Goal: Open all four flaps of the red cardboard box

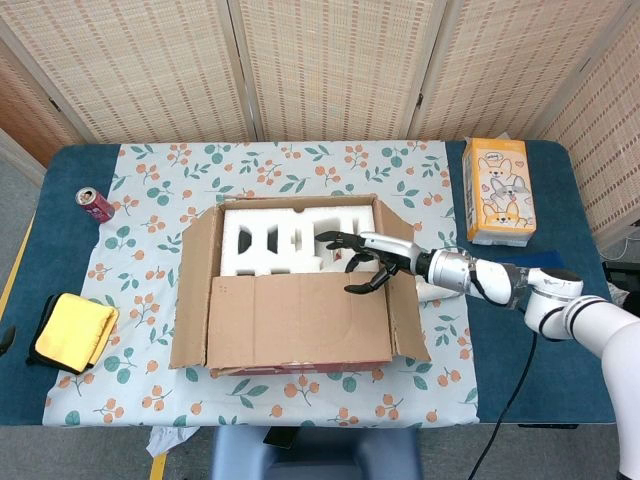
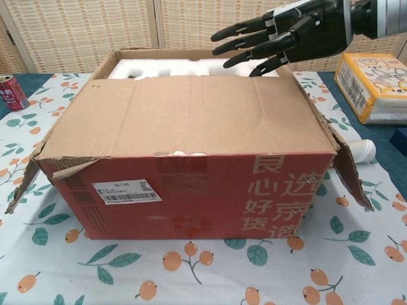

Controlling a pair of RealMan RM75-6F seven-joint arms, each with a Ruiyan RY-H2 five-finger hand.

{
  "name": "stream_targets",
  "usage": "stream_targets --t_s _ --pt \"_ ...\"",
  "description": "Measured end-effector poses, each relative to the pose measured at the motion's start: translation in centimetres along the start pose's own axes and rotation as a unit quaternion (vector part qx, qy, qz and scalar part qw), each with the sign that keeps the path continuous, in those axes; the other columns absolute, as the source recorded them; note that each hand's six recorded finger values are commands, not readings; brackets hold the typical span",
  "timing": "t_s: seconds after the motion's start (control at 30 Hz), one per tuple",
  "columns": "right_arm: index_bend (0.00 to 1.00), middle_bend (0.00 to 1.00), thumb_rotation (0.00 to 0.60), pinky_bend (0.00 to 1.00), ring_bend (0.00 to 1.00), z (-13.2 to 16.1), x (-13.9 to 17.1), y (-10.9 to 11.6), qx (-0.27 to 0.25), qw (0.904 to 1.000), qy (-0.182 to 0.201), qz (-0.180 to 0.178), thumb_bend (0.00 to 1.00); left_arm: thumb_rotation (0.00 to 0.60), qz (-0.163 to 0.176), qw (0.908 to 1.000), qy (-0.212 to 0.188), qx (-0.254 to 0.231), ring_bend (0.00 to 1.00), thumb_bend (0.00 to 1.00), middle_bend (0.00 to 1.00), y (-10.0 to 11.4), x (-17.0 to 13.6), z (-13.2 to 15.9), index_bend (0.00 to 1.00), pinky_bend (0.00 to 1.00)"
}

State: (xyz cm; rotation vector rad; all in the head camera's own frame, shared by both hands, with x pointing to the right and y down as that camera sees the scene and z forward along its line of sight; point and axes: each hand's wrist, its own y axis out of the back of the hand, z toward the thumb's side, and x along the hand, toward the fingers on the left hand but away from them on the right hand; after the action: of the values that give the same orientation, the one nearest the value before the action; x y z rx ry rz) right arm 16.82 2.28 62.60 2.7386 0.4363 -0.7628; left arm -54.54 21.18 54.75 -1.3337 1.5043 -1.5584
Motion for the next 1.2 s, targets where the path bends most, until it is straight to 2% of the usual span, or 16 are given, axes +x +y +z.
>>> stream_targets --t_s 0.43,0.77,1.2 --pt "0.00 0.00 0.600 0.35 0.00 2.3 1.7 0.1 0.002 0.9993 0.039 -0.002 0.38 0.600 0.000 1.0000 -0.003 0.008 0.00 0.32 0.00 -0.2 -0.1 0.1 0.00 0.00" --pt "0.00 0.00 0.600 0.35 0.00 5.0 4.3 -1.5 0.014 0.9971 0.075 0.004 0.38 0.600 0.001 1.0000 0.004 0.001 0.00 0.32 0.00 -0.1 0.1 -0.2 0.00 0.00" --pt "0.00 0.00 0.600 0.35 0.00 8.4 8.2 -3.6 0.044 0.9928 0.111 -0.004 0.38 0.600 -0.007 0.9998 0.010 0.016 0.00 0.32 0.00 -0.6 0.6 -0.5 0.00 0.00"
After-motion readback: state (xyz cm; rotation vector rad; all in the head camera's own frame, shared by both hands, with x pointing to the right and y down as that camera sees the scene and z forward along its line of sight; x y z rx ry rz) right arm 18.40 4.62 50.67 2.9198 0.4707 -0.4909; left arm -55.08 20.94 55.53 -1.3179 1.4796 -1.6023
